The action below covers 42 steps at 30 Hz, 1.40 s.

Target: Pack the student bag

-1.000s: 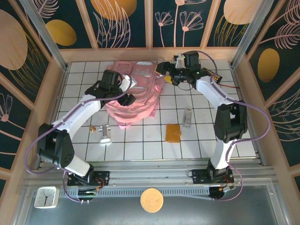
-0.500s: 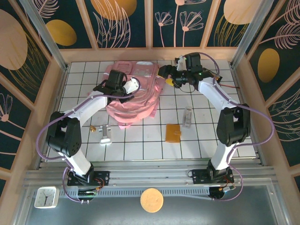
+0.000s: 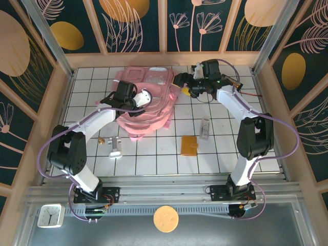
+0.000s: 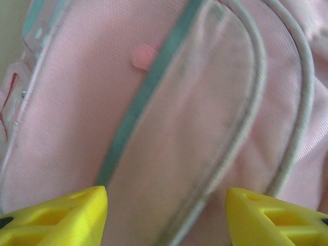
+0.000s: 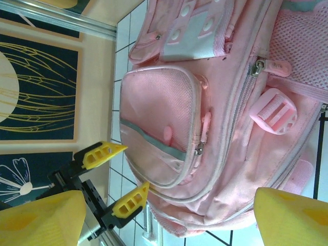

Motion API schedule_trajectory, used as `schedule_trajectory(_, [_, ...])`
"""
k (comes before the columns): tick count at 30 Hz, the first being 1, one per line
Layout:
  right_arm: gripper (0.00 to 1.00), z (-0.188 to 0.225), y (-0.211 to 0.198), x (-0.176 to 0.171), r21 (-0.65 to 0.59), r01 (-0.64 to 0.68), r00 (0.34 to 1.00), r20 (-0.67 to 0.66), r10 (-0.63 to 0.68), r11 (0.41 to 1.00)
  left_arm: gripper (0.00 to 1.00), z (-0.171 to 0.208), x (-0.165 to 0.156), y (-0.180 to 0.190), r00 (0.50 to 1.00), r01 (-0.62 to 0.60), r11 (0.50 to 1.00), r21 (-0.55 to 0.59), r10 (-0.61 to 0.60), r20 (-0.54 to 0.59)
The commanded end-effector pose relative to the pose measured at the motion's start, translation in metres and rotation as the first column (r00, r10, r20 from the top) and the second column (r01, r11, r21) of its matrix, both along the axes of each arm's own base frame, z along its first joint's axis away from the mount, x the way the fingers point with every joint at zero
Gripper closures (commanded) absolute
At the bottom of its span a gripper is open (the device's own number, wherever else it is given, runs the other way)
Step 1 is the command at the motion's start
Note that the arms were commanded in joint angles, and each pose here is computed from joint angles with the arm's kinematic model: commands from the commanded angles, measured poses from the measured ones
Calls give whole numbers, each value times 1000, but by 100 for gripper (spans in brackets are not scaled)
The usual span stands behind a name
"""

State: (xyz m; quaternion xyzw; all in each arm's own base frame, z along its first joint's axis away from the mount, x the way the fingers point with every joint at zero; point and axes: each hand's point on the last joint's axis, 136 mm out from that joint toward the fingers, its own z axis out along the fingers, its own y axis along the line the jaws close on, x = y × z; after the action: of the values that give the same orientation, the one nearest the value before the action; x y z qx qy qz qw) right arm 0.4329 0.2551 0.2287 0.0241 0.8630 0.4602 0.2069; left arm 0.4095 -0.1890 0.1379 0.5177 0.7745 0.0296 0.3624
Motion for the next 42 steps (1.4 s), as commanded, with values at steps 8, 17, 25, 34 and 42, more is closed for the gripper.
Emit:
schedule_trajectory(8, [15, 3, 14, 1, 7, -12, 1000, 12, 12, 1000, 36, 1, 0, 3, 999, 17, 1000, 21, -18, 45])
schedule_trajectory(17, [15, 3, 17, 0, -9, -25, 1000, 16, 26, 1000, 38, -3, 21, 0, 996, -12, 1000, 27, 9, 86])
schedule_trajectory(25, [14, 26, 27, -8, -165, -119, 878, 443, 181, 979, 98, -8, 16, -6, 998, 21, 1000, 6, -21, 54])
schedule_trajectory(34, [7, -27, 40, -19, -635, -259, 383, 624, 681, 728, 100, 25, -13, -19, 996, 88, 988, -124, -84, 38])
schedule_trajectory(42, [14, -56, 51, -6, -663, -302, 250, 638, 728, 685, 100, 24, -27, -11, 996, 81, 990, -117, -77, 37])
